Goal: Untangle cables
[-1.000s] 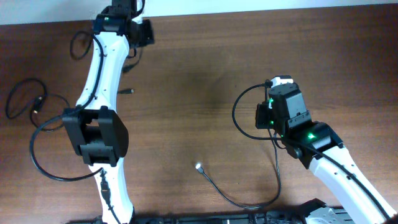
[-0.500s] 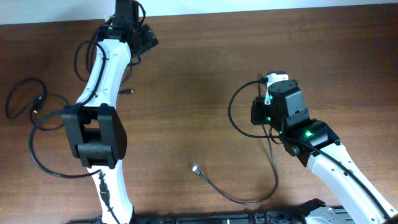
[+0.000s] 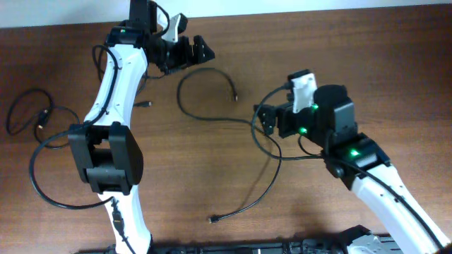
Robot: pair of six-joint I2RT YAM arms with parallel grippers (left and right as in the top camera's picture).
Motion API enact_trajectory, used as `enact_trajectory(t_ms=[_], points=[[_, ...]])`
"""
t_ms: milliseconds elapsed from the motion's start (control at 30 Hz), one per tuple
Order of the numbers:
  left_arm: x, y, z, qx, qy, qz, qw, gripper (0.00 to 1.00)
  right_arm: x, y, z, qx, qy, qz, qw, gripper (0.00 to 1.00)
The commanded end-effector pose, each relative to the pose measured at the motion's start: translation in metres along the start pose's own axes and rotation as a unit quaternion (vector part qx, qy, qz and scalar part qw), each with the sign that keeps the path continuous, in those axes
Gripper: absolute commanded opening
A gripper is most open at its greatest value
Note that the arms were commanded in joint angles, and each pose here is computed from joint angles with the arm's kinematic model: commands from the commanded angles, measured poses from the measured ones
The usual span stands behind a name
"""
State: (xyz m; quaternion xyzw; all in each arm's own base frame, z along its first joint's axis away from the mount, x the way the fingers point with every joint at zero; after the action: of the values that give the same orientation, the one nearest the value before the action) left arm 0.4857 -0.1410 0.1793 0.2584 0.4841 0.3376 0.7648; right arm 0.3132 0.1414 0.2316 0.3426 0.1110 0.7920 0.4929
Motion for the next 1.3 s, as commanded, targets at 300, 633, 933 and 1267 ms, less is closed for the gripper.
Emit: enact_trajectory(t_ms=[300,633,933,1267], points=[[-0.093,-0.071,-0.151,0.289,-0.272,0.125,0.909,0.99,-0.047,0.204,0.017,-0.243,-0.042,-0.199,0.949,1.0],[-0.129,-0.115,-0.308,0.45,-0.338,0.085,0.822,0.99,-0.054,0.202,-0.002,-0.205,-0.054,-0.216,0.953,1.0],[-0.118,-0.104,-0.254,0.358,-0.249,0.158,0.886,0.99,-0.055,0.201,-0.005,-0.2,-0.055,-0.218,0.954,1.0],[-0.164,-0.115,-0.32,0.398,-0.365,-0.009,0.842,0.99,-0.058,0.199,-0.013,-0.181,-0.06,-0.224,0.956,1.0]])
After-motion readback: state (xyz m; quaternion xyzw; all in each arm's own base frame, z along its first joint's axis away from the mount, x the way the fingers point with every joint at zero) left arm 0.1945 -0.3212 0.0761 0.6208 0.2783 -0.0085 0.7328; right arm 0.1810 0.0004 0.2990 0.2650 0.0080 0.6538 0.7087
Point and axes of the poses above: each gripper's point midway between its finger pads, its own y axis back along the fingers, its own x axis along the line the jaws close on, z = x × y, the point moved 3 cm from there along y, back along the fingers, and after that the axes turned 9 degrees about -y, right-handed, at the moved point
